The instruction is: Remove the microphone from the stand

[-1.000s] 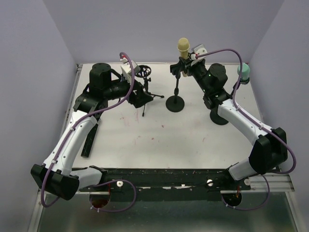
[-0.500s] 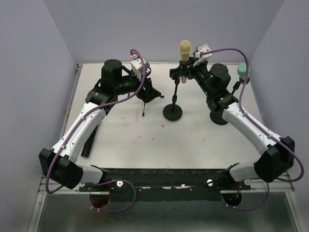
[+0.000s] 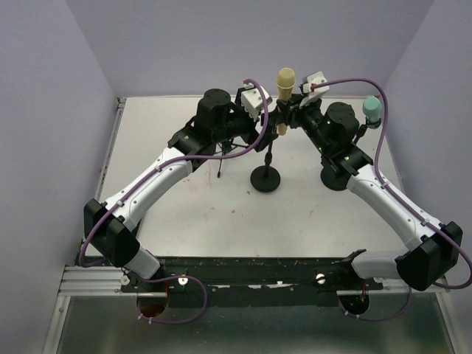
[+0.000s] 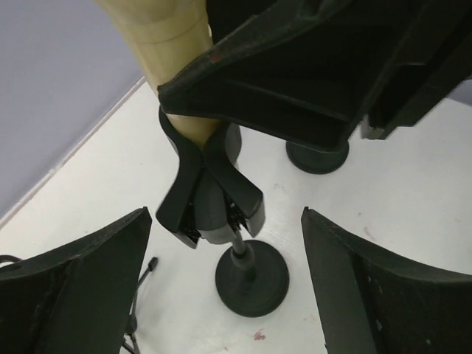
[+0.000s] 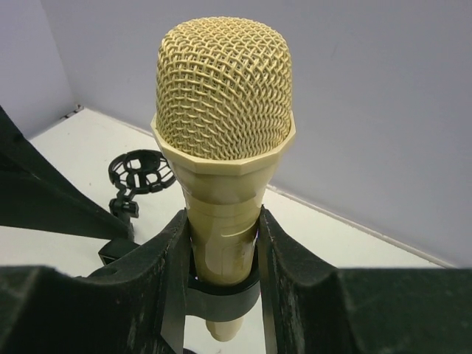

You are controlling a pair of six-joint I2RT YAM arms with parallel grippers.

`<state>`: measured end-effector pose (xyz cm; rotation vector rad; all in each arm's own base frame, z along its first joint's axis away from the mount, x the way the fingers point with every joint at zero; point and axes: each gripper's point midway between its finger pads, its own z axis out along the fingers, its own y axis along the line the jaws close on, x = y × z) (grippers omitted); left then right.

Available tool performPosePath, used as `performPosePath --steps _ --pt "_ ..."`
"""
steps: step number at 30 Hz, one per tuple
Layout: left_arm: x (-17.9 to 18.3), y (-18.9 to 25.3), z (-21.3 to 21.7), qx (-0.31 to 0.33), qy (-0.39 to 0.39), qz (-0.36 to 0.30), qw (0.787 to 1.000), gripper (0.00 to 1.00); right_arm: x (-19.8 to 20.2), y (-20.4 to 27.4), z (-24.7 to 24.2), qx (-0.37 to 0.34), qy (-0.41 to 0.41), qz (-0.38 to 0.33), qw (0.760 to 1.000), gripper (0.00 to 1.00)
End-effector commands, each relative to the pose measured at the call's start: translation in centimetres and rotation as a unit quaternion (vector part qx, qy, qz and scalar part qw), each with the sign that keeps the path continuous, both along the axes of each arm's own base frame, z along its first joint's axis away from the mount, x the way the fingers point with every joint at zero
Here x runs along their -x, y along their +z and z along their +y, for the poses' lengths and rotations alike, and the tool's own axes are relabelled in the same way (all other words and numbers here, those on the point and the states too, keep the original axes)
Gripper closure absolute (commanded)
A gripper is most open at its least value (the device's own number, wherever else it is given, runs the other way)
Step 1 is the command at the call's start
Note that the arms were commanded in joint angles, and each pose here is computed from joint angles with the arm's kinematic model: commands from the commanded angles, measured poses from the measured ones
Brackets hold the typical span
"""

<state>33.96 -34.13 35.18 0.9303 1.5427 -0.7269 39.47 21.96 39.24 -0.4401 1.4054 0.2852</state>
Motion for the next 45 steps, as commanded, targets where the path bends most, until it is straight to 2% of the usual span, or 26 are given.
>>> performPosePath --steps 1,8,12,14,17,19,21,23,30,38,45 --pt "-2.2 0.4 0.1 -0.013 0.044 -0.028 0.999 0.15 1.7 3.1 -0.4 -0.038 0.008 -0.036 0.999 0.86" --pt "-0.2 -0.9 -1.1 -0.021 -0.028 -0.023 0.999 0.29 2.3 2.4 -0.3 -0.046 0.016 -0.024 0.999 0.86" --pt "0.3 -1.5 -1.4 -0.032 -0.050 -0.020 0.998 0.44 2.5 2.3 -0.3 -0.047 0.020 -0.019 0.999 0.85" --pt "0.3 -1.5 -1.3 -0.038 -0.052 -0.026 0.998 0.44 2.7 1.8 -0.2 -0.045 0.024 -0.010 0.999 0.75" --pt "1.1 -1.4 -1.0 -0.049 -0.076 -0.036 0.995 0.44 3.8 0.8 1.2 -0.035 0.071 0.027 0.997 0.39" --pt "1.8 -1.4 -0.4 -0.054 -0.098 -0.036 0.993 0.45 5.2 0.5 2.3 -0.015 0.120 0.051 0.991 0.27" --pt "2.6 -1.3 0.5 -0.059 -0.122 -0.029 0.990 0.46 6.8 -0.4 2.7 0.003 0.149 0.085 0.985 0.19" --pt "2.7 -1.2 1.5 -0.063 -0.134 -0.022 0.989 0.52 7.8 -0.6 2.3 0.007 0.156 0.103 0.982 0.15" --pt "3.9 0.0 4.0 -0.046 -0.200 0.020 0.979 0.52 10.7 0.3 1.7 0.065 0.199 0.095 0.973 0.01" --pt "5.4 1.7 3.8 -0.048 -0.255 0.039 0.965 0.54 12.3 0.5 3.3 0.086 0.269 0.084 0.956 0.00" --pt "7.3 -0.7 5.0 -0.072 -0.274 0.043 0.958 0.53 12.6 -0.6 4.0 0.096 0.297 0.079 0.947 0.00"
